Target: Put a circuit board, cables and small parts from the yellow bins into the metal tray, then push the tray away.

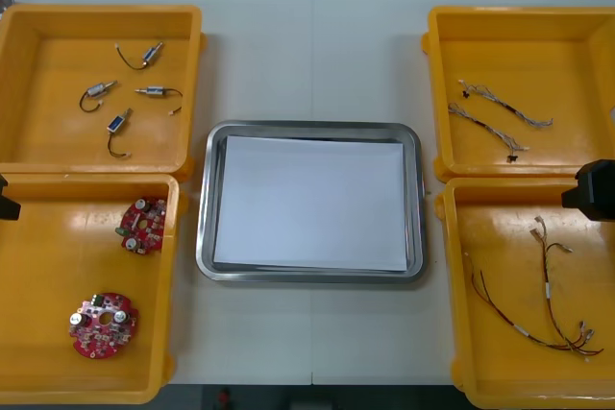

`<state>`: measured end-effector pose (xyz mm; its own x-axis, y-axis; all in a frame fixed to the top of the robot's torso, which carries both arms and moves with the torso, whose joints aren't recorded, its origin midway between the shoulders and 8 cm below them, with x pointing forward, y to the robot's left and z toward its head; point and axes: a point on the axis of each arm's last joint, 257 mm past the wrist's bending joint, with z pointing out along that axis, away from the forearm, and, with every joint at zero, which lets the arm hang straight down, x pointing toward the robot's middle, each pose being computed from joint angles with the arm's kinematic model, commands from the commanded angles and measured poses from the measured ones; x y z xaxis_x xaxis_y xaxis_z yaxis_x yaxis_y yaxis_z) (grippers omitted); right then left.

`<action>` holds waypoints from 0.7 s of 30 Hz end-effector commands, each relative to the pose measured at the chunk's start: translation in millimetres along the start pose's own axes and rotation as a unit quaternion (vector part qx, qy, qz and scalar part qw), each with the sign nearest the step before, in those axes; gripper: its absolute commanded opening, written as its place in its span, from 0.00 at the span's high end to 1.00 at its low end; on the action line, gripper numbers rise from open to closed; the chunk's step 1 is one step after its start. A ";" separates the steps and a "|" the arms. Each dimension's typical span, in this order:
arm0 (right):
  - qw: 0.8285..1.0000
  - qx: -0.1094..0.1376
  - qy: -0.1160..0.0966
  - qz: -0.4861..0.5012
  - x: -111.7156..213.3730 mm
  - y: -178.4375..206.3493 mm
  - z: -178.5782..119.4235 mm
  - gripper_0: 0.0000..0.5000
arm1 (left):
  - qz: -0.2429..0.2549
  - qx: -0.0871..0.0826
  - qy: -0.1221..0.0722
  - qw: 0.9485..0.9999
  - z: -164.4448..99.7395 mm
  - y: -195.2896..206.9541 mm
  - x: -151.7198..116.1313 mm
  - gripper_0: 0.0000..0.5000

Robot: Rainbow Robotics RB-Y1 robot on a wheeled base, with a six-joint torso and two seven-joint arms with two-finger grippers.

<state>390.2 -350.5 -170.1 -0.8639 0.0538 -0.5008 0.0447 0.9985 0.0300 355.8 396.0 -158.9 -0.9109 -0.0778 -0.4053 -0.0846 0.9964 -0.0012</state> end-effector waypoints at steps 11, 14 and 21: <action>1.000 0.014 -0.012 0.010 -3.2 -5.4 -8.7 0.00 | 0.027 -0.010 -0.013 1.000 -10.8 5.0 -5.0 0.00; 1.000 0.014 -0.012 0.010 -3.2 -5.4 -8.7 0.00 | 0.027 -0.010 -0.013 1.000 -10.8 5.0 -5.0 0.00; 1.000 0.014 -0.012 0.010 -3.2 -5.4 -8.7 0.00 | 0.027 -0.010 -0.013 1.000 -10.8 5.0 -5.0 0.00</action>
<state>390.2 -350.5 -170.1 -0.8639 0.0537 -0.5008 0.0447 0.9985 0.0300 355.8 396.0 -158.9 -0.9109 -0.0778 -0.4053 -0.0846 0.9964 -0.0012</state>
